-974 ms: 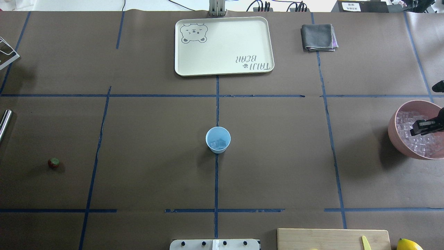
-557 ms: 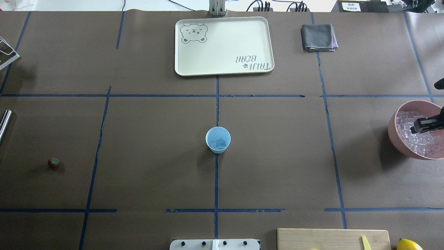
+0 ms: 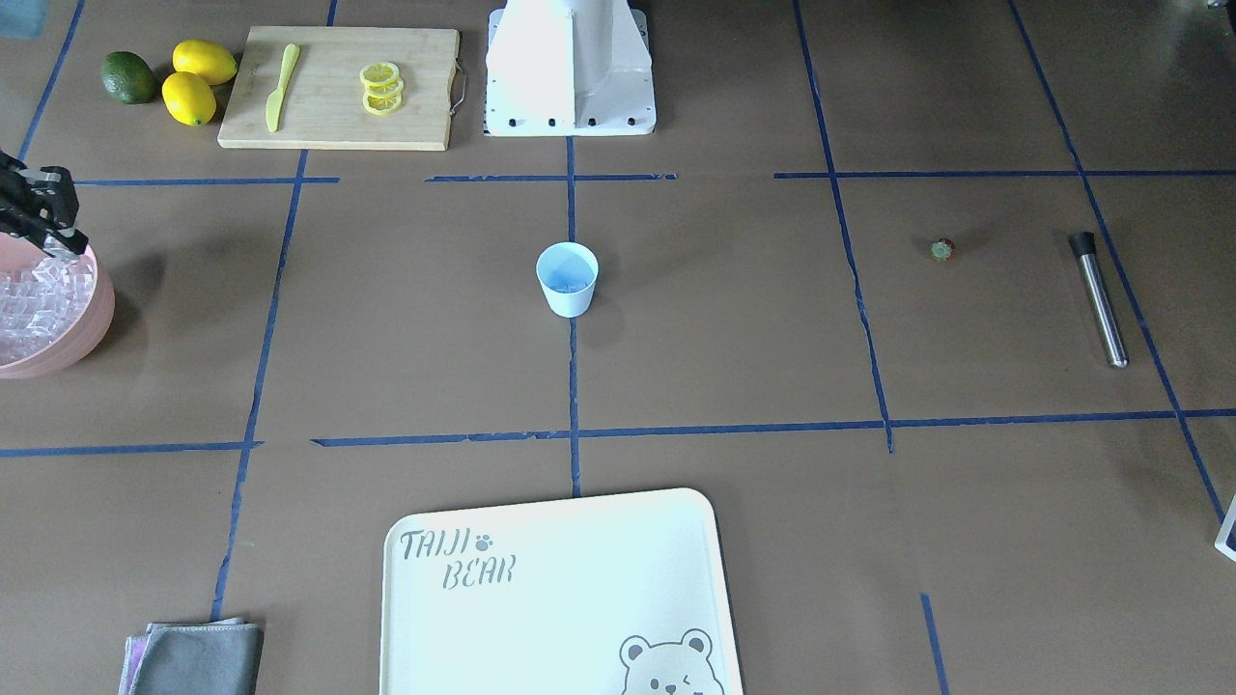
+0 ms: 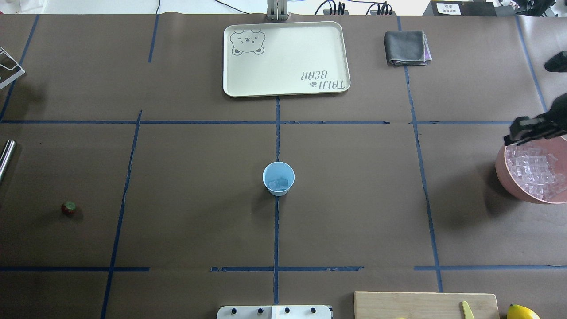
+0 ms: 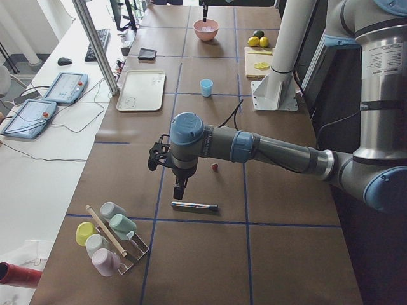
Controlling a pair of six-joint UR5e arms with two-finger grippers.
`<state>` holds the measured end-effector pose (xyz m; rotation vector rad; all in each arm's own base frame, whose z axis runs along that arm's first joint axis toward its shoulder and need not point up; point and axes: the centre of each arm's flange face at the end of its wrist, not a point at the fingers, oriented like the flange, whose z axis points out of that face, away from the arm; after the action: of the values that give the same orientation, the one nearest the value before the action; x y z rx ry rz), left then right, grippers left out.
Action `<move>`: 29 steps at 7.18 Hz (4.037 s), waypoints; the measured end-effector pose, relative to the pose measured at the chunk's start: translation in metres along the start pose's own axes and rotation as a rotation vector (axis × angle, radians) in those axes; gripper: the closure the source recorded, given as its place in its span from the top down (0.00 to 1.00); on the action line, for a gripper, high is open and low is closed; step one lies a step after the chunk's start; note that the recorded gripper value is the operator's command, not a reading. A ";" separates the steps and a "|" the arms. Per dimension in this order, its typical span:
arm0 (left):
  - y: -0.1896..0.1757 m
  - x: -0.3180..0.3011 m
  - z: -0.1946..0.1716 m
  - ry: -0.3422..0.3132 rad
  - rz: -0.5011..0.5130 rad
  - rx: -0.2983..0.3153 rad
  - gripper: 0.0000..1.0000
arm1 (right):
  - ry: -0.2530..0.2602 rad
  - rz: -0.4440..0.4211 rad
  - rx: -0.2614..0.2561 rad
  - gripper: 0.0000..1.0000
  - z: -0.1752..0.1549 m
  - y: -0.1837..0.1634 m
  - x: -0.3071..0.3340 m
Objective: Mash ice and strawberries in cup
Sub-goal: 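Carry the ice cube with the right gripper over the cup, then open the right gripper to drop the ice cube into the cup, then move the right gripper back beside the pink bowl while the left gripper reaches the strawberry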
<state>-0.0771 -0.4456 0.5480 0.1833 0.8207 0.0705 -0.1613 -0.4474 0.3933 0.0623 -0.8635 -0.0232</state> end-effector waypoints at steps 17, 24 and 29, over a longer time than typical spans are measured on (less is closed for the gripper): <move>0.001 -0.008 0.008 -0.001 -0.015 -0.016 1.00 | 0.133 0.127 0.001 0.98 0.147 0.025 -0.482; 0.000 -0.003 0.005 0.001 -0.013 -0.015 1.00 | 0.093 0.143 0.035 0.99 0.101 0.019 -0.469; -0.003 -0.002 0.005 0.001 -0.007 -0.014 1.00 | 0.049 0.191 0.137 0.99 -0.029 0.027 -0.373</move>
<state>-0.0754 -0.4492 0.5522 0.1675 0.8219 0.0694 -0.3817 -0.4023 0.0930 0.1084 -0.8180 0.2158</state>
